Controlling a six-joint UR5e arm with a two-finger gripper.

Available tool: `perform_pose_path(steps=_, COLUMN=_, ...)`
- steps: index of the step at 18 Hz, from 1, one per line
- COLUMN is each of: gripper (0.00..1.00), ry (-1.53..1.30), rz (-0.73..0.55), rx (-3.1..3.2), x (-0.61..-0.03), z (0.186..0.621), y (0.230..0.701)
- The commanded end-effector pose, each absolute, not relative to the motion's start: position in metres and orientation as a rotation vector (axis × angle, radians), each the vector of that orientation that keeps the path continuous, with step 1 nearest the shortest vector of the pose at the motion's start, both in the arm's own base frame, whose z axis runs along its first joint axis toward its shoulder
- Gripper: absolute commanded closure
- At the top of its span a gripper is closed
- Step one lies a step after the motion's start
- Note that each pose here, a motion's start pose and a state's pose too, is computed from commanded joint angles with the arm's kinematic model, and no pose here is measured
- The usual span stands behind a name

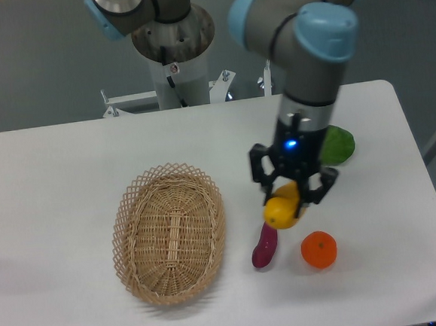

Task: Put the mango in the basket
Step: 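Carry the held yellow mango over to the wicker basket, then lower the mango into the basket and open the gripper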

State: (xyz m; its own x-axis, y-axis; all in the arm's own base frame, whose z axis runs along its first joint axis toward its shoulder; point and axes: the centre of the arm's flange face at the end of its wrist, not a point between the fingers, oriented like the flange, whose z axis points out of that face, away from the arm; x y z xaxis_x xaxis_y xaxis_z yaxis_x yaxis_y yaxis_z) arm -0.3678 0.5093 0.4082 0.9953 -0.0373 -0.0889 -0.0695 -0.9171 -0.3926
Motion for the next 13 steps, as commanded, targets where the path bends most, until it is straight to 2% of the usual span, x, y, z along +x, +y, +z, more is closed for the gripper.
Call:
perform_pose_path(steps=7, gripper=0.58, ry=0.128, rz=0.175, rx=-2.876, x=-0.267, z=0.343, y=0.553)
perform_pose_path(steps=13, gripper=0.58, ry=0.273, rz=0.188, rx=-3.000, x=-0.210, z=0.282, y=0.584)
